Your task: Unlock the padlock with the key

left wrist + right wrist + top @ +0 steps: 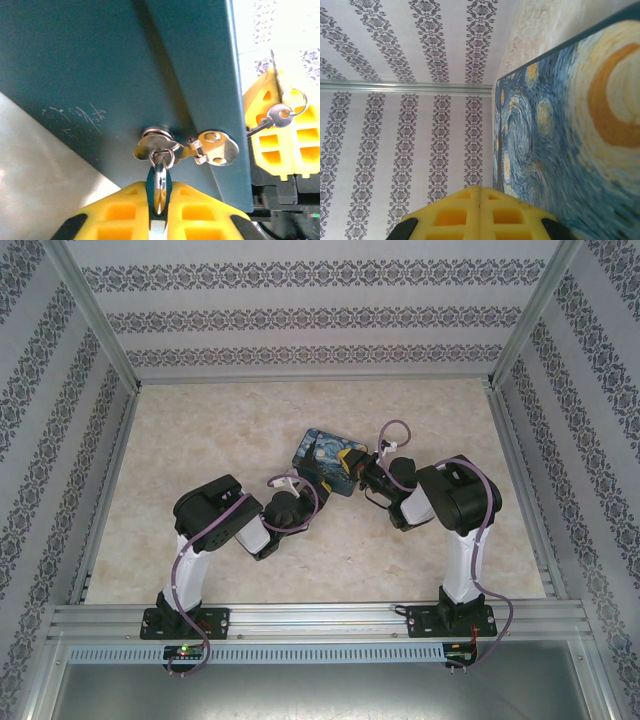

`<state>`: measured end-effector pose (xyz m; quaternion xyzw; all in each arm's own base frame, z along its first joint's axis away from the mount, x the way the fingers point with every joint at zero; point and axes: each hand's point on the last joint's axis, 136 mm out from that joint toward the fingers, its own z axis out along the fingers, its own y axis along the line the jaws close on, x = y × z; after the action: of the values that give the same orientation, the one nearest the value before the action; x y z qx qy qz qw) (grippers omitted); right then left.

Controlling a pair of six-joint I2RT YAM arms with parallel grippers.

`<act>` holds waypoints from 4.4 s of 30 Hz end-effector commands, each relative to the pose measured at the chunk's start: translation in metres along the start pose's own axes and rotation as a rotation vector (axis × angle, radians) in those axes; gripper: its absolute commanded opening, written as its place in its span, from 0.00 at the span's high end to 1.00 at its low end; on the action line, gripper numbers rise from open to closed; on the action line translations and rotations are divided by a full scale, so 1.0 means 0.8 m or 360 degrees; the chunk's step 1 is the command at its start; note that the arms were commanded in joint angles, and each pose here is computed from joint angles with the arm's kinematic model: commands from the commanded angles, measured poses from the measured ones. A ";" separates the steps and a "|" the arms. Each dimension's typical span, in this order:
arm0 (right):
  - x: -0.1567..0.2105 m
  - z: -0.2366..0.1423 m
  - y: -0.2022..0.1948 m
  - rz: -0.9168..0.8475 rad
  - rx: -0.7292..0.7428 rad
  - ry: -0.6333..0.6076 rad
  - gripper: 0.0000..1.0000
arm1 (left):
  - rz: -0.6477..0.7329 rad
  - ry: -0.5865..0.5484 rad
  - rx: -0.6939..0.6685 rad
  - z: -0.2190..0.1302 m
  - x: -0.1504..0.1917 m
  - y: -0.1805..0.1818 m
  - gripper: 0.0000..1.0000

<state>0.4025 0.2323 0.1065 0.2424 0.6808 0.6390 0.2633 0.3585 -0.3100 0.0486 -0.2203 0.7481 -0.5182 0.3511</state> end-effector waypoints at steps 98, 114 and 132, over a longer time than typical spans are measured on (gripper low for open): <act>0.090 -0.081 0.002 0.0007 0.0218 -0.0049 1.00 | -0.0499 0.0232 0.0308 -0.035 0.002 -0.100 1.00; 0.088 -0.077 0.008 0.0010 0.0198 -0.0041 1.00 | -0.0496 0.0257 0.0319 -0.032 0.010 -0.105 1.00; 0.093 -0.077 0.008 0.0018 0.0197 -0.0019 1.00 | -0.0518 0.0271 0.0329 -0.023 0.015 -0.110 1.00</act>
<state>0.3018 0.2315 0.0988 0.2746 0.7288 0.5781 0.2432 0.3362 -0.3229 0.1011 -0.2860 0.7017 -0.6158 0.2159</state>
